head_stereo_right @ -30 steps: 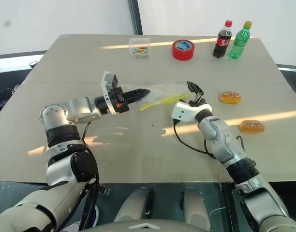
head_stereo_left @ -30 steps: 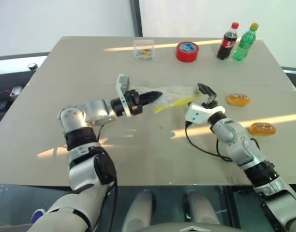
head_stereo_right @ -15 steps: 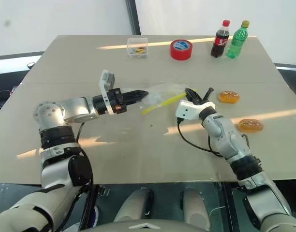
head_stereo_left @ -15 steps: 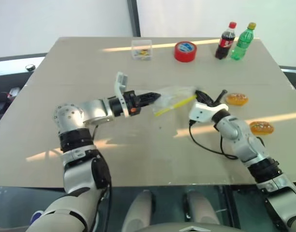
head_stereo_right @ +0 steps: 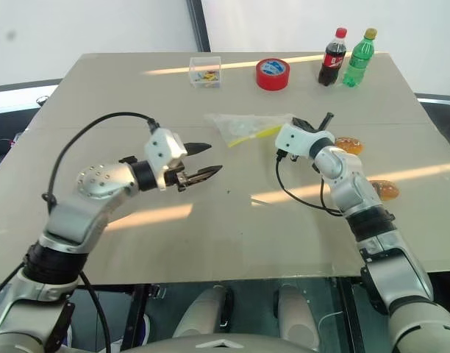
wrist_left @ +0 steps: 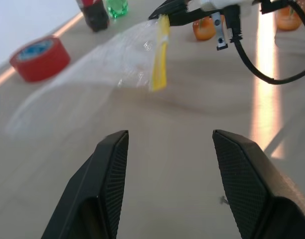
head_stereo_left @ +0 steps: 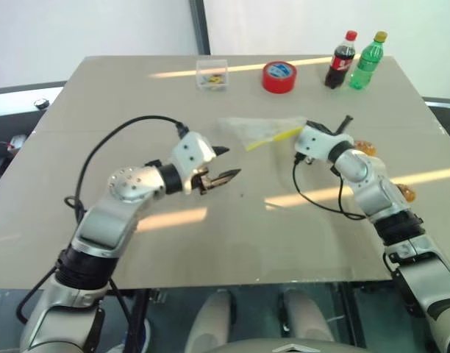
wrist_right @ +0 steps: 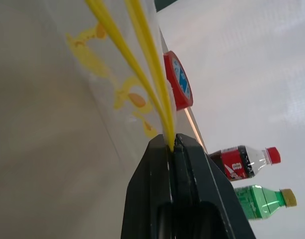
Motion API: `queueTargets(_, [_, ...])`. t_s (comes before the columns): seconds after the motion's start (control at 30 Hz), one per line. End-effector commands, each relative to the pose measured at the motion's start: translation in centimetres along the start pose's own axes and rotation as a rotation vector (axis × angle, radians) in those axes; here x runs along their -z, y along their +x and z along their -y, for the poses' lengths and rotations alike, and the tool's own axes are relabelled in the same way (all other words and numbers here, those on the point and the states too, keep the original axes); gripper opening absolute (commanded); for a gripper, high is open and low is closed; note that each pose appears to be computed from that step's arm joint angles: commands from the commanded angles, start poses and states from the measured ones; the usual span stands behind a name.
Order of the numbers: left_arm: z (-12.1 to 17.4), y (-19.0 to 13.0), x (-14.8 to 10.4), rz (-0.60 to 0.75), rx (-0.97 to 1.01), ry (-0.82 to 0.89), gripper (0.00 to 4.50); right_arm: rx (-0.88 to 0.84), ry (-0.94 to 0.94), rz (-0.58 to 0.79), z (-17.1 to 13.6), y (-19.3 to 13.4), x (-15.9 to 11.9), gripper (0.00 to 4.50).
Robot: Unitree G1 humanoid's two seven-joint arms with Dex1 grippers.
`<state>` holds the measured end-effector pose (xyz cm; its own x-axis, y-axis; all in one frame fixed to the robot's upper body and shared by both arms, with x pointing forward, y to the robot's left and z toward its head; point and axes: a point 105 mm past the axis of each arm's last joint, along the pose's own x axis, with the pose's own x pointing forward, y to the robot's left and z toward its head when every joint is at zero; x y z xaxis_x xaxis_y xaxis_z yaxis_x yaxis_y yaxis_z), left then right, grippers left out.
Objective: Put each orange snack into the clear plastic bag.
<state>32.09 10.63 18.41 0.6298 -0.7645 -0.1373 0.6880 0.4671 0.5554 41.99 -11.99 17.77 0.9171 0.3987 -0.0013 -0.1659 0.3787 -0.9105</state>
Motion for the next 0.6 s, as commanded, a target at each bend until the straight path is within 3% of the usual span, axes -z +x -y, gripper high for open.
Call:
queueTargets(0.03, [-0.6,0.5,-2.4,0.07,-0.111,0.213,2.86,0.003,-0.012,0.041,0.8,0.0,-1.3,0.0])
queueTargets(0.23, [-0.4,1.5,-2.4,0.045,-0.165,0.428,2.86,-0.016,0.017,0.054,0.2,-0.2,-2.1,0.0])
queueTargets(0.6, [0.8,3.5,-1.0,0.007,-0.133,0.507,2.86,-0.012,0.047,0.056,-0.1,-0.5,-3.3,0.0])
